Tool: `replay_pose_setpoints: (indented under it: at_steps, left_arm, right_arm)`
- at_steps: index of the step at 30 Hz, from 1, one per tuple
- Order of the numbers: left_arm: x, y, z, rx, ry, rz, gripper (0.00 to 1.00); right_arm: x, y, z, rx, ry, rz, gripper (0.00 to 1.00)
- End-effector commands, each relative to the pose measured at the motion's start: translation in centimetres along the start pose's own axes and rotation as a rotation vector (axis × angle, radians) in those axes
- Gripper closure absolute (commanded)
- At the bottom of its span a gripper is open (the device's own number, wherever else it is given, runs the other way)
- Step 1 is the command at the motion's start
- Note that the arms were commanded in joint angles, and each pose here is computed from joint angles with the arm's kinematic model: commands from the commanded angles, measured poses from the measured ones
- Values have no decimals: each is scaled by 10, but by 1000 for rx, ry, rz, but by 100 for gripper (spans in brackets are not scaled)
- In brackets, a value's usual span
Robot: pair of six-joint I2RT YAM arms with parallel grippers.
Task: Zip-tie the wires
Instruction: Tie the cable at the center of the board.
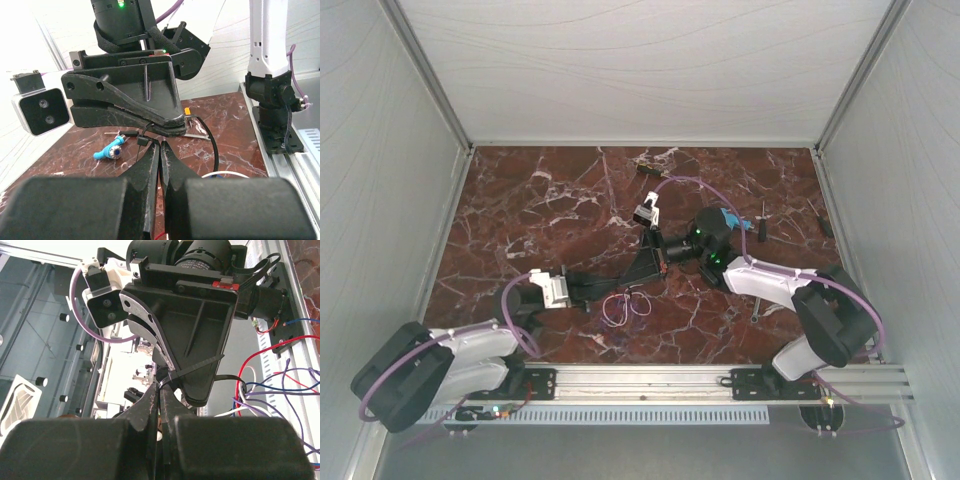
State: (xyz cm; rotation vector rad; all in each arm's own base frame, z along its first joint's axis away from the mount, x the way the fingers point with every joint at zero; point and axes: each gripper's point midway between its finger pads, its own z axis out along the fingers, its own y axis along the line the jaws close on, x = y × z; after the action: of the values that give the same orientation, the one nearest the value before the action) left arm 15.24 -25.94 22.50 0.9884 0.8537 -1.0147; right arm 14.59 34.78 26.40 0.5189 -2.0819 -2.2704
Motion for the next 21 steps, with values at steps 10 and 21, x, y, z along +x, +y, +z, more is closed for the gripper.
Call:
replay_pose_setpoints:
  at_steps: [10,21]
  left_arm:
    - [-53,3,3,-20,-195,243,100]
    - [-40,11,7,-33,-161,246,100]
  right_arm:
    - [-3,-13,-13,103,-40,-30,89]
    - [-9,-10,-54,439,-129,-319,54]
